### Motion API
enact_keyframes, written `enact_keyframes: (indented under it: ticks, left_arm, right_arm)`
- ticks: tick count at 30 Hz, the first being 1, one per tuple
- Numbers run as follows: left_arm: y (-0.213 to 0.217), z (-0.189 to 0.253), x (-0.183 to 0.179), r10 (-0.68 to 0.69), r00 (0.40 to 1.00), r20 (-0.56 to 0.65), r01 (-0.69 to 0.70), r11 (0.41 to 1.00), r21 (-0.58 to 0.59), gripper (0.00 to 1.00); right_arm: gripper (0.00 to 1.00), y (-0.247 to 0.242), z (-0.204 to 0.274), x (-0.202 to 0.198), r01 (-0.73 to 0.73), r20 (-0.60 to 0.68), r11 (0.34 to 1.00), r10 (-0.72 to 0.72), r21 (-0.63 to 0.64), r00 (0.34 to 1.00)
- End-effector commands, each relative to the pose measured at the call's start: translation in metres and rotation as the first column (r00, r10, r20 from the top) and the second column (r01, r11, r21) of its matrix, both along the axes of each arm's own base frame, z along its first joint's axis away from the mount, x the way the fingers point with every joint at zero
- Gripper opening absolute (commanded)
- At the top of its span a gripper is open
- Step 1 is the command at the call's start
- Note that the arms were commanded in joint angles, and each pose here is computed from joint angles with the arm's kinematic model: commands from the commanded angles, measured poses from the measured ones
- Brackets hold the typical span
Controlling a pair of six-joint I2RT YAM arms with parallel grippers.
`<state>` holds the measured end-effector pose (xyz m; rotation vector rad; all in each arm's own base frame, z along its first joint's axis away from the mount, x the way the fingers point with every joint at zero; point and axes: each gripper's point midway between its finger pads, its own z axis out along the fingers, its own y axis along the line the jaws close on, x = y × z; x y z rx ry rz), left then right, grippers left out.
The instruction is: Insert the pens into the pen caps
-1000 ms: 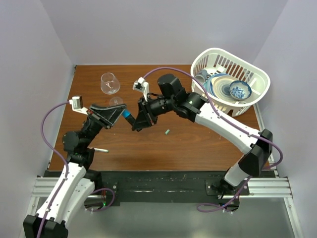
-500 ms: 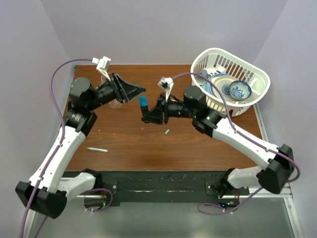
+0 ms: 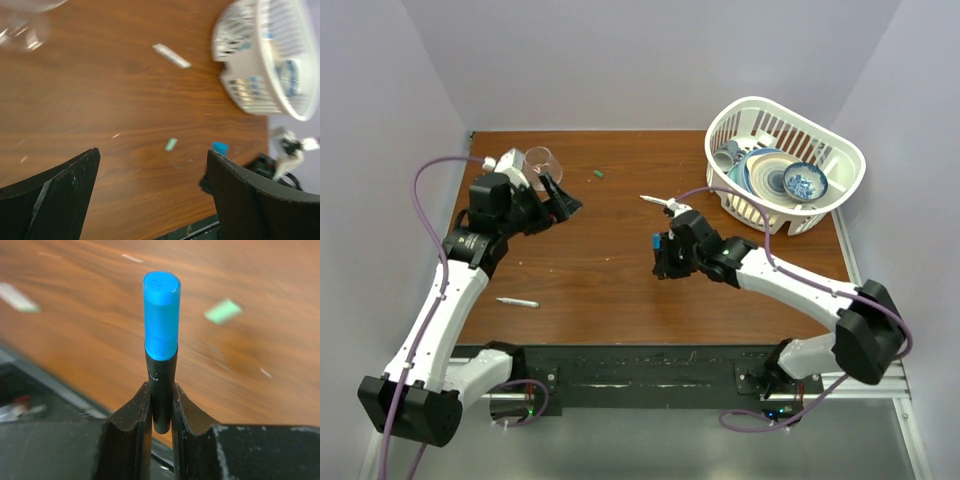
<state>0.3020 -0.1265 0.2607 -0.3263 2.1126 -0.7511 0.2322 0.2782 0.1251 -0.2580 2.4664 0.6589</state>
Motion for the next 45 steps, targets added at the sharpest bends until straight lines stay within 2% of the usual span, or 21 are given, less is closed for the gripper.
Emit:
enact_keyframes:
  ticks: [1, 5, 11, 16, 19, 23, 30, 38, 41, 43, 45]
  left_arm:
    - [0.062, -0.078, -0.028, 0.306, 0.911, -0.275, -0.276, 0.950, 0.144, 0.91]
    - [0.090, -0.121, -0.058, 0.504, 0.755, -0.419, -0.448, 0.864, 0.231, 0.83]
    - [0.101, -0.161, -0.100, 0.613, 0.553, -0.564, -0.524, 0.782, 0.336, 0.76]
    - [0.105, -0.184, -0.118, 0.659, 0.440, -0.610, -0.552, 0.735, 0.395, 0.73]
    - [0.106, -0.193, -0.123, 0.671, 0.405, -0.621, -0.561, 0.719, 0.411, 0.73]
    - [0.109, -0.216, -0.136, 0.701, 0.324, -0.636, -0.586, 0.676, 0.447, 0.73]
    - [0.111, -0.237, -0.136, 0.726, 0.239, -0.645, -0.599, 0.633, 0.490, 0.69]
    - [0.132, -0.243, -0.131, 0.807, 0.187, -0.560, -0.612, 0.541, 0.577, 0.67]
    - [0.135, -0.246, -0.127, 0.818, 0.189, -0.544, -0.617, 0.530, 0.582, 0.66]
    - [0.133, -0.248, -0.118, 0.805, 0.228, -0.548, -0.613, 0.556, 0.562, 0.65]
    - [0.135, -0.250, -0.115, 0.808, 0.236, -0.540, -0.595, 0.559, 0.577, 0.62]
  right_arm:
    - [0.06, -0.041, -0.025, 0.006, 0.156, -0.018, 0.965, -0.164, -0.213, 0.986]
    - [0.09, -0.050, -0.046, 0.001, 0.180, -0.065, 0.944, -0.205, -0.275, 0.977]
    - [0.11, -0.061, -0.062, 0.000, 0.216, -0.079, 0.913, -0.257, -0.347, 0.963]
    - [0.15, -0.066, -0.068, 0.002, 0.242, -0.060, 0.900, -0.281, -0.363, 0.958]
    - [0.17, -0.067, -0.072, 0.003, 0.247, -0.060, 0.897, -0.288, -0.366, 0.956]
    - [0.18, -0.067, -0.076, 0.005, 0.245, -0.063, 0.897, -0.288, -0.369, 0.956]
    - [0.24, -0.072, -0.083, 0.003, 0.274, -0.086, 0.879, -0.331, -0.390, 0.940]
    - [0.36, -0.070, -0.081, 0.005, 0.279, -0.081, 0.883, -0.331, -0.378, 0.940]
    - [0.38, -0.070, -0.078, 0.005, 0.275, -0.076, 0.886, -0.325, -0.373, 0.943]
    - [0.39, -0.071, -0.074, 0.007, 0.277, -0.067, 0.886, -0.323, -0.372, 0.944]
    - [0.40, -0.071, -0.070, 0.007, 0.277, -0.059, 0.888, -0.320, -0.367, 0.946]
